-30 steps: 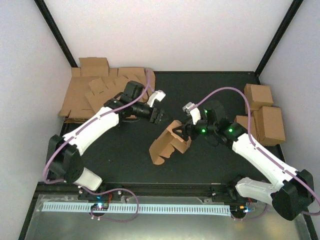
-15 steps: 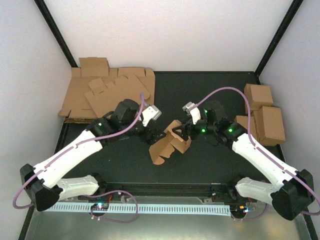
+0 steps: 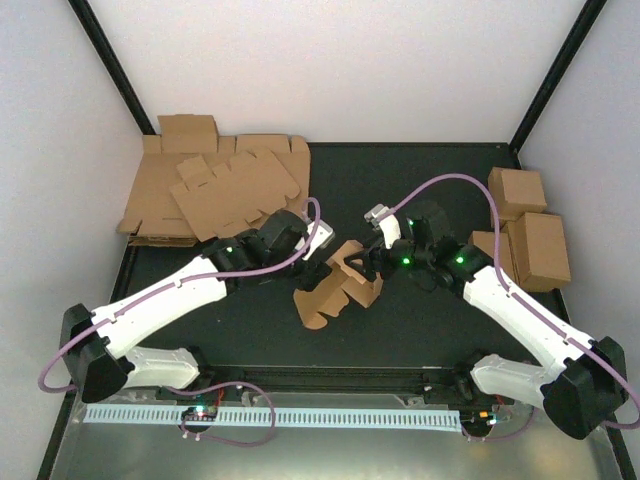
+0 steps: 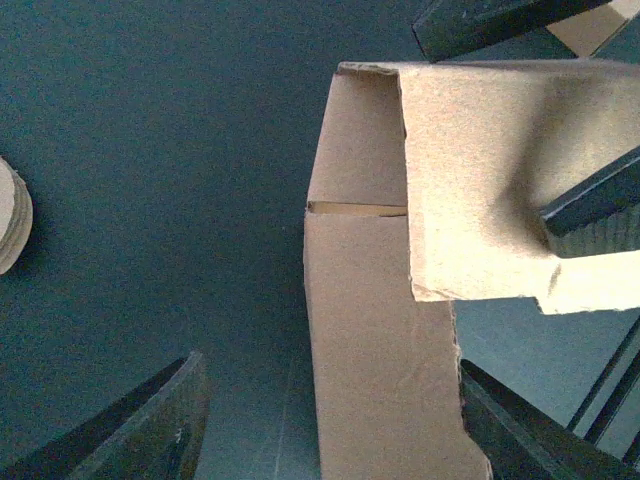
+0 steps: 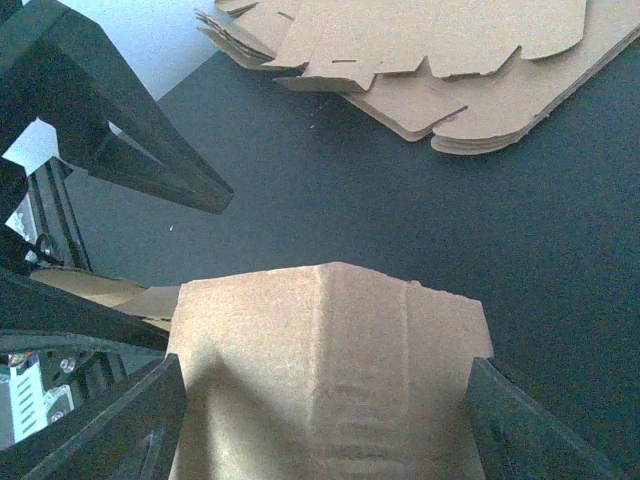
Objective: Fold the paper box
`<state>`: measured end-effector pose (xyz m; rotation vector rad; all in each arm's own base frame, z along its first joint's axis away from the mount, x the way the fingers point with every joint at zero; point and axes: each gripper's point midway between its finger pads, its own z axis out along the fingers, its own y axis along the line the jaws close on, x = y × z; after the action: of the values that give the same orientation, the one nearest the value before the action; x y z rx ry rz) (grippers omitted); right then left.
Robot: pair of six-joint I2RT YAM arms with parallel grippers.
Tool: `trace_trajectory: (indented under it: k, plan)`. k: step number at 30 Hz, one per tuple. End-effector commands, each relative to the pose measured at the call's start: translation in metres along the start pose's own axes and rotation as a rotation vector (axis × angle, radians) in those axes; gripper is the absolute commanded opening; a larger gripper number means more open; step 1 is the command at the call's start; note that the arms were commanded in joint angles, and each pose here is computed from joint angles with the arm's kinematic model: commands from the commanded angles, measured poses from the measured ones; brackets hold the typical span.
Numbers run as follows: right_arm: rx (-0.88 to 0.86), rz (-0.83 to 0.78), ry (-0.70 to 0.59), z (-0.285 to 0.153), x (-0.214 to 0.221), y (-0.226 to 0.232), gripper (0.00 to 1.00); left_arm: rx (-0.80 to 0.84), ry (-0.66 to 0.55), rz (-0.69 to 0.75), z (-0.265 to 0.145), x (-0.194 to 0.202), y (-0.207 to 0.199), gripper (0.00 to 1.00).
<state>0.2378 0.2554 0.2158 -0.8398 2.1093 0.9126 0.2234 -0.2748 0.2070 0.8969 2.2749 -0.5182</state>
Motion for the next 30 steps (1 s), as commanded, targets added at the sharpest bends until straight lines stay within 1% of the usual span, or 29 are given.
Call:
trace_trajectory:
  k: [1,3,11,19,22,25,27,30]
  plan:
    - [0.012,0.012,0.031,0.001,0.008,-0.003,0.8,-0.031,0.001,-0.01,0.003,-0.001,0.004,0.63]
    - [0.014,0.013,0.032,0.002,0.008,-0.004,0.8,-0.025,0.0,-0.01,0.004,0.0,0.003,0.57]
    - [0.024,0.013,0.038,0.002,0.01,-0.006,0.79,-0.034,-0.018,0.009,-0.004,0.0,0.005,0.27]
    - [0.046,0.023,0.058,0.002,0.018,-0.01,0.8,-0.04,-0.029,0.037,-0.01,0.001,0.006,0.11]
    - [0.046,0.025,0.062,0.002,0.02,-0.01,0.84,-0.043,-0.03,0.041,-0.011,0.001,0.007,0.06]
    - [0.036,0.025,0.066,0.002,0.023,-0.008,0.92,-0.047,-0.031,0.044,-0.011,0.001,0.007,0.02]
    - [0.024,0.019,0.069,0.002,0.024,-0.006,0.95,-0.045,-0.031,0.045,-0.01,0.001,0.007,0.02]
    - [0.036,0.019,0.086,0.004,0.025,-0.009,0.95,-0.041,-0.034,0.045,-0.01,-0.001,0.006,0.02]
